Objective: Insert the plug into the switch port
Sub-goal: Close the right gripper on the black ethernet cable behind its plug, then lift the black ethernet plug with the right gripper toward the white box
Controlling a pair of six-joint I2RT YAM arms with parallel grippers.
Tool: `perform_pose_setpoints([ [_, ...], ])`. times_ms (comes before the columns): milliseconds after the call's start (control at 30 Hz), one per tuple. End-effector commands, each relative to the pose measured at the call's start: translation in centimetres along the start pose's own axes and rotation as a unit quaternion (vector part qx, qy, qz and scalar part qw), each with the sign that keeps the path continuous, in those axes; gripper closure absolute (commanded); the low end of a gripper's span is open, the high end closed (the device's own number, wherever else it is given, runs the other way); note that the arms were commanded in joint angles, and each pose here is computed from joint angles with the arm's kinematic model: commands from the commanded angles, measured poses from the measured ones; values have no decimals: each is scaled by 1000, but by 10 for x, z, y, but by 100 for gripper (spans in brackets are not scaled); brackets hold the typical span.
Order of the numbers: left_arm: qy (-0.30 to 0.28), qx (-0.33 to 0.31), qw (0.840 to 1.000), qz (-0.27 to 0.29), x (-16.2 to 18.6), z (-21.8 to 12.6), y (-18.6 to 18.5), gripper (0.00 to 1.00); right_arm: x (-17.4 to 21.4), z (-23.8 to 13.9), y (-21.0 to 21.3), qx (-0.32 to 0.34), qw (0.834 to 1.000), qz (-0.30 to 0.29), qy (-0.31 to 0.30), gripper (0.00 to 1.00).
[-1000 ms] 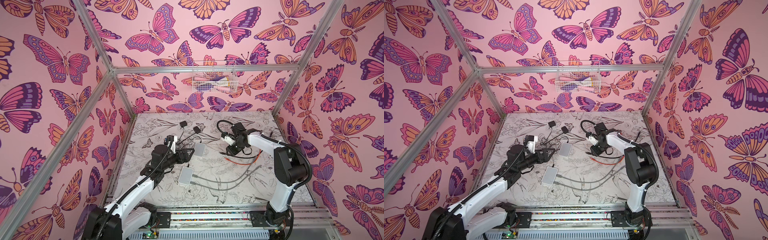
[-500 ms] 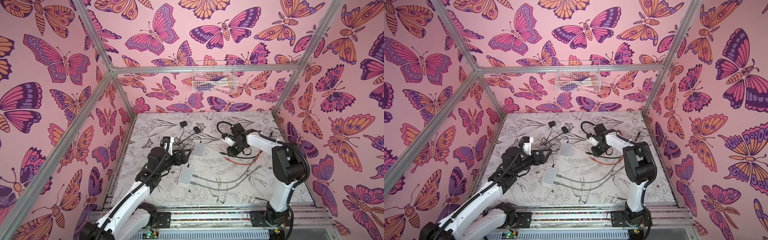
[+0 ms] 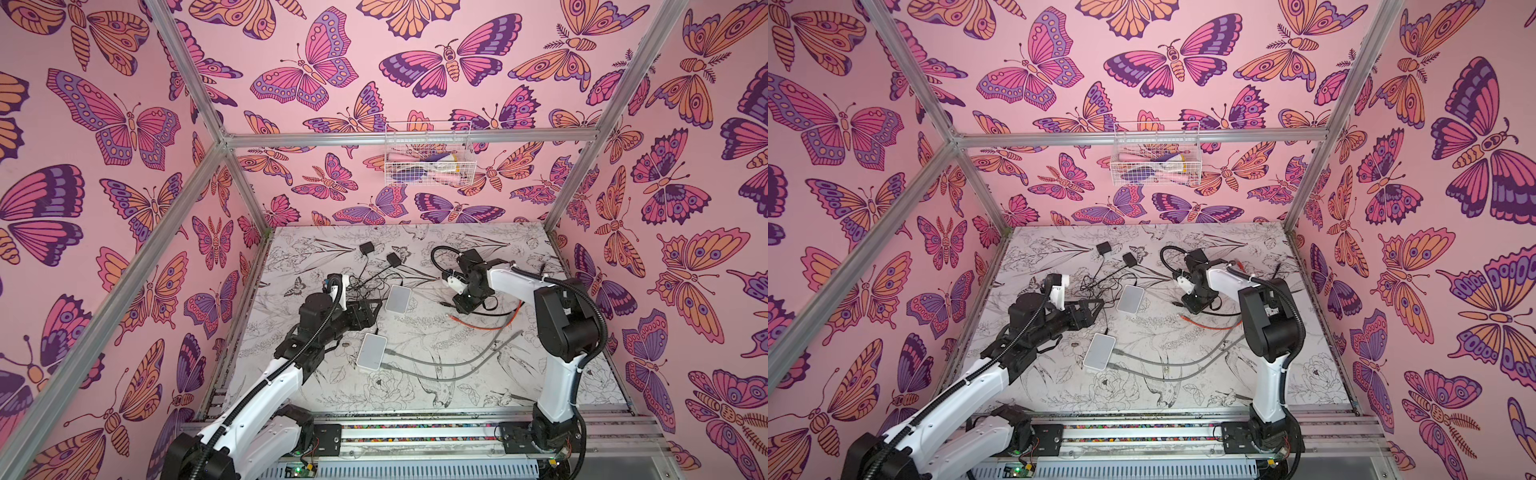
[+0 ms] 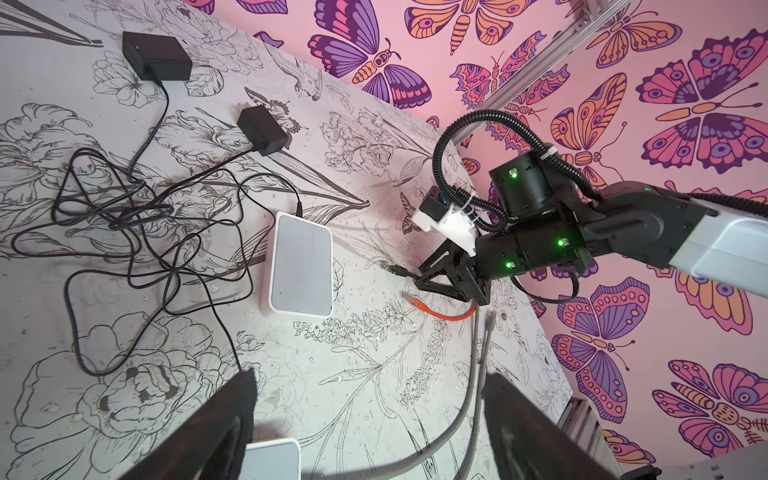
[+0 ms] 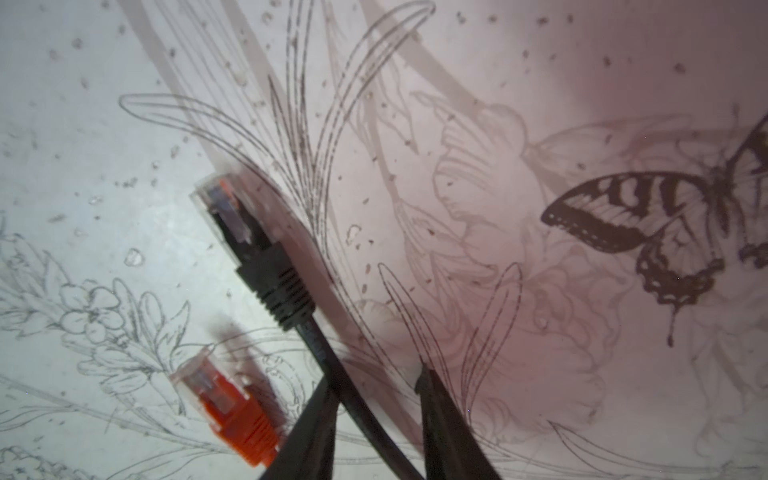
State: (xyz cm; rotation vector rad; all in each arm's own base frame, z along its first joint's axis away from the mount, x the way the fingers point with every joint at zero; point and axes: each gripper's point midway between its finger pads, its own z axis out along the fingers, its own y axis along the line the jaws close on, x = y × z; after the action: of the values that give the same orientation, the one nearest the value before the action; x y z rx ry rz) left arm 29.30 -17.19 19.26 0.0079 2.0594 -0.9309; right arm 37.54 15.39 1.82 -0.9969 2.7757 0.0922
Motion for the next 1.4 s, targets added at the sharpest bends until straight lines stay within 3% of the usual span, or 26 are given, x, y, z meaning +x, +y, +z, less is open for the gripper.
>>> perform_pose_setpoints([
  [0, -2, -4, 1000, 5, 2, 1, 5, 15, 2, 13, 25, -54, 998, -12, 26, 77],
  [100, -2, -2, 1000, 3, 2, 2, 5, 17, 2, 14, 36, -85, 995, -2, 48, 89],
  [233, -3, 8, 1000, 0, 2, 2, 1, 20, -7, 13, 35, -49, 998, -10, 26, 92],
  [367, -9, 23, 1000, -3, 1, 1, -3, 21, -30, -10, 30, 33, 997, -29, -59, 94],
  [567, -14, 70, 997, -8, 3, 4, -15, 26, -60, -82, 51, 88, 970, -72, -214, 100],
  [700, -16, 115, 993, -8, 1, 9, -31, 28, -60, -120, 77, 62, 952, -101, -281, 100],
  [1000, 0, 208, 978, 31, 15, 31, -78, 29, -48, -147, 130, -38, 927, -139, -346, 100],
  [1367, 3, 269, 963, 16, 22, 55, -98, 33, -33, -158, 165, -142, 918, -155, -337, 100],
])
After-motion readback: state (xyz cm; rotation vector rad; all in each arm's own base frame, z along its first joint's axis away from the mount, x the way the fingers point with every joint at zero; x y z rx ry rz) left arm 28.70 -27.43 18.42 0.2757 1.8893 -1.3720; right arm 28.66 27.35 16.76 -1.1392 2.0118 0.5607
